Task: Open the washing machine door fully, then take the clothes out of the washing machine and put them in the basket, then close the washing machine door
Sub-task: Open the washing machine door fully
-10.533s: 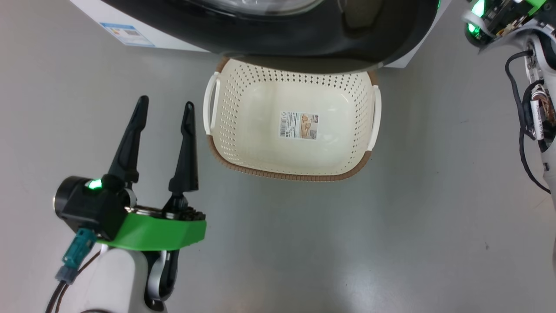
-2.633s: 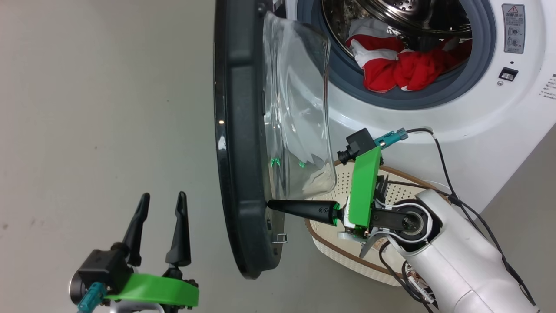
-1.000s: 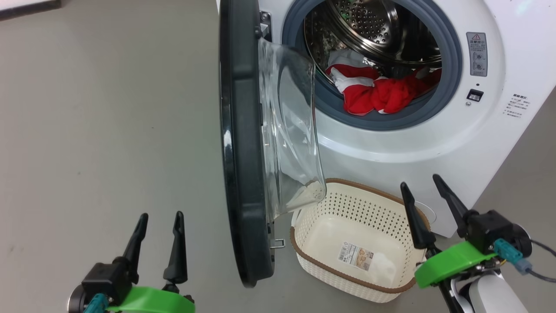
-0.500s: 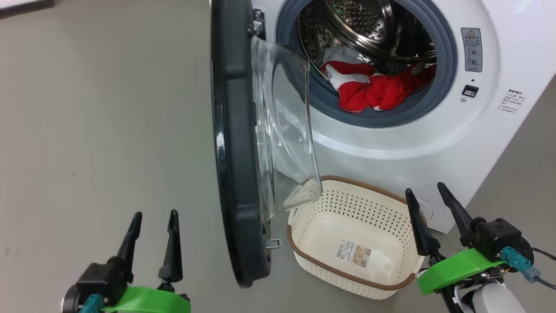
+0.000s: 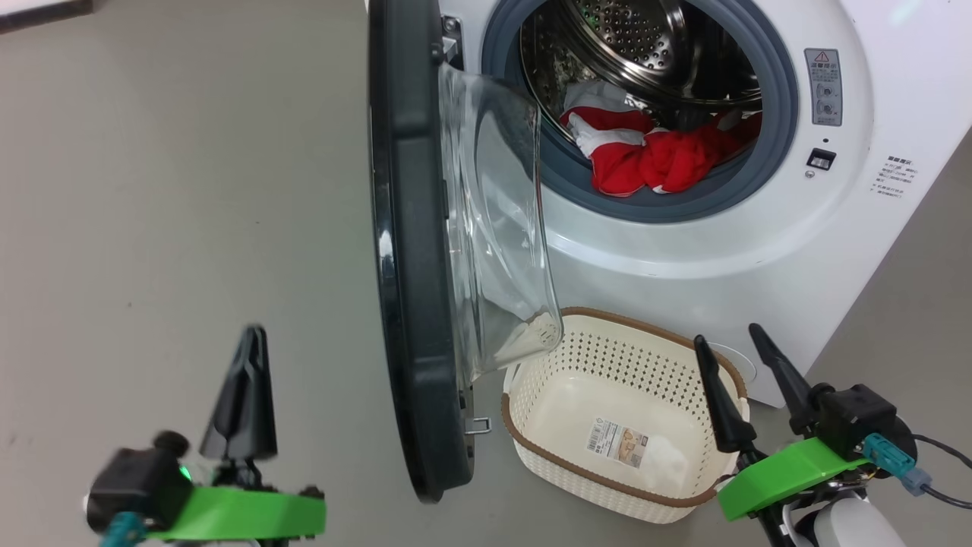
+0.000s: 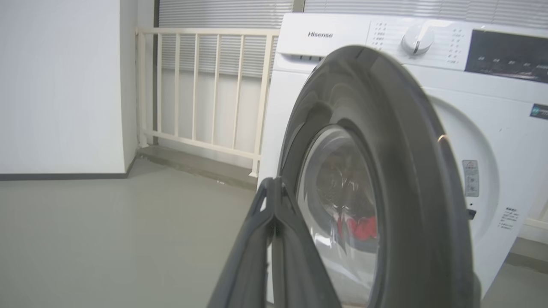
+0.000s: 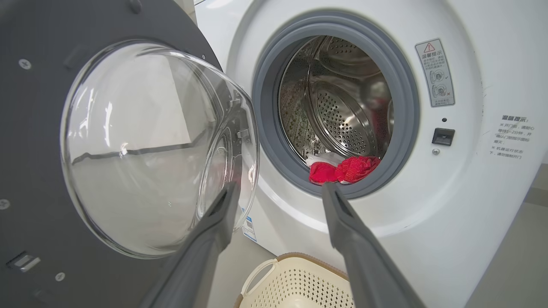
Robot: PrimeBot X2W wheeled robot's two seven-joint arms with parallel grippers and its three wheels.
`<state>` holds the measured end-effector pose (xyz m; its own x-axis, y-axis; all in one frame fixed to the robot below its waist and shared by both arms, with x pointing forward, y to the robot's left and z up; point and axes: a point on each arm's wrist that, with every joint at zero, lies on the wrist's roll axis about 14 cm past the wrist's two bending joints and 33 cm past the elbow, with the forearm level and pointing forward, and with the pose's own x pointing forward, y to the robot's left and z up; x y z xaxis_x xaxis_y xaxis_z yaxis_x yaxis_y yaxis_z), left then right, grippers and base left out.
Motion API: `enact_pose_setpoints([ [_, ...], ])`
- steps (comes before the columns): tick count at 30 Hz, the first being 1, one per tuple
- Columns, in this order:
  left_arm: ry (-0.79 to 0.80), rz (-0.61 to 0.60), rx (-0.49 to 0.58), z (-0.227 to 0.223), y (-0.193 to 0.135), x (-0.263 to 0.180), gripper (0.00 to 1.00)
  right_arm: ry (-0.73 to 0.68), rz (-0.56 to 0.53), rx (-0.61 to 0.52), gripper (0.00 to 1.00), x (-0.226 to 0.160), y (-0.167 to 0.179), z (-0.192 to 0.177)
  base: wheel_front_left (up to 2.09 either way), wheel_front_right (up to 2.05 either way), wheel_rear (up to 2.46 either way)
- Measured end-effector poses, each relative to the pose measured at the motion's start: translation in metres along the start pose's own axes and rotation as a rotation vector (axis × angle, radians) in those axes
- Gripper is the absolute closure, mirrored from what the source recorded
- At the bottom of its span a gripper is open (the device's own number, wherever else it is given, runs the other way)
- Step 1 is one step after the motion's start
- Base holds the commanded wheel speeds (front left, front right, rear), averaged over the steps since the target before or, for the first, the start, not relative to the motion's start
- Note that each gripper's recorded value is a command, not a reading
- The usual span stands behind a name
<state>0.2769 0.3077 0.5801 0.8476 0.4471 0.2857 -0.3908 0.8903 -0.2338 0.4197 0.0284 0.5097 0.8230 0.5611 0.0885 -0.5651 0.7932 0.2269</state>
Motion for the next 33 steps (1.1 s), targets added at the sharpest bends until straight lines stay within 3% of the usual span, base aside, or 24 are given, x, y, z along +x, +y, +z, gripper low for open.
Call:
enact_pose_setpoints([
  [6, -0.248, -0.091, -0.071, 0.079, -0.031, 0.016, 1.00, 0.014, 0.019, 0.016, 0.00, -0.002, 0.008, -0.004, 0.00, 0.00, 0.00],
  [14, -0.323, -0.292, -0.172, 0.107, -0.088, 0.016, 1.00, 0.033, 0.018, 0.033, 0.00, -0.010, 0.010, -0.010, 0.00, 0.00, 0.00],
  [25, -0.066, -0.552, -0.176, 0.039, -0.168, -0.007, 1.00, 0.032, 0.002, 0.030, 0.00, -0.015, 0.005, -0.009, 0.00, 0.00, 0.00],
  [29, 0.067, -0.564, -0.172, 0.005, -0.173, -0.017, 1.00, 0.041, 0.005, 0.034, 0.00, -0.015, 0.006, -0.012, 0.00, 0.00, 0.00],
  [33, 0.169, -0.505, -0.156, -0.026, -0.159, -0.023, 1.00, 0.057, 0.006, 0.038, 0.00, -0.015, 0.006, -0.018, 0.00, 0.00, 0.00],
])
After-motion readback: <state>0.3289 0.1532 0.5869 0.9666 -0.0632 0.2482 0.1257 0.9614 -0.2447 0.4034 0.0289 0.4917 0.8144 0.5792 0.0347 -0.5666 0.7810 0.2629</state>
